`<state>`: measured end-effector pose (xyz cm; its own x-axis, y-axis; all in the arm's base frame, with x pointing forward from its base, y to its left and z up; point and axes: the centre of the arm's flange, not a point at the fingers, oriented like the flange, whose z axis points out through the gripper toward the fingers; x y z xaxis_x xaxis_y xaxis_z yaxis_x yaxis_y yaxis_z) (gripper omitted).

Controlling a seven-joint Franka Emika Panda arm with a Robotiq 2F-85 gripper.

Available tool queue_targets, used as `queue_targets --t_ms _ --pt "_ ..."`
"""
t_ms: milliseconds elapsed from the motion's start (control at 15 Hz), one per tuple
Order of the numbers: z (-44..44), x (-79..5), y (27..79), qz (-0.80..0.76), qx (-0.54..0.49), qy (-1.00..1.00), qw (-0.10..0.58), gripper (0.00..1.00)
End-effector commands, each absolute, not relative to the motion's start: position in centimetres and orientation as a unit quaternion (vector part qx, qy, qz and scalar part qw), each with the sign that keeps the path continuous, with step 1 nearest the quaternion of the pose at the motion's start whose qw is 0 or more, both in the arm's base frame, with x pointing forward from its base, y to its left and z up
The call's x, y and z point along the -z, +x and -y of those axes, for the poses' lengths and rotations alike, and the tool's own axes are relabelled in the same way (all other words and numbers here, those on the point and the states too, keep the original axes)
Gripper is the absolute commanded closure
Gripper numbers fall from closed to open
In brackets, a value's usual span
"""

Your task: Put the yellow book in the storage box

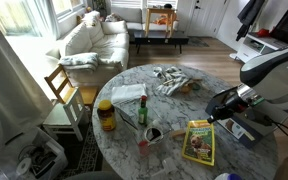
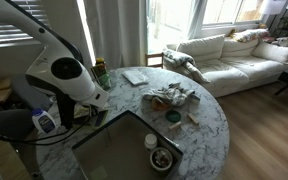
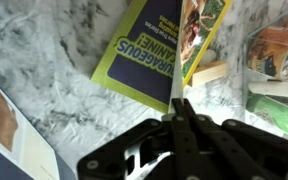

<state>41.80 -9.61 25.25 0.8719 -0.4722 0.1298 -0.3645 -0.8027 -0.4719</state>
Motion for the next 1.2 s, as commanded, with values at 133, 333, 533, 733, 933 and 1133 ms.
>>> queue_targets --t_ms 133,333,533,733,933,1133 --pt "9.1 -29.4 42.4 -0.180 0.123 -0.945 0.242 1.00" --pt "8.6 -32.5 43.3 -0.144 0.132 -0.951 0.240 1.00" --pt "8.0 -35.3 44.4 -0.105 0.139 -0.956 0.237 1.00" --pt "6.9 -38.4 45.3 -0.058 0.144 -0.957 0.243 1.00" --pt "6.0 -41.3 45.8 -0.004 0.148 -0.960 0.238 1.00" --pt "5.4 -43.0 46.1 0.034 0.148 -0.961 0.232 1.00"
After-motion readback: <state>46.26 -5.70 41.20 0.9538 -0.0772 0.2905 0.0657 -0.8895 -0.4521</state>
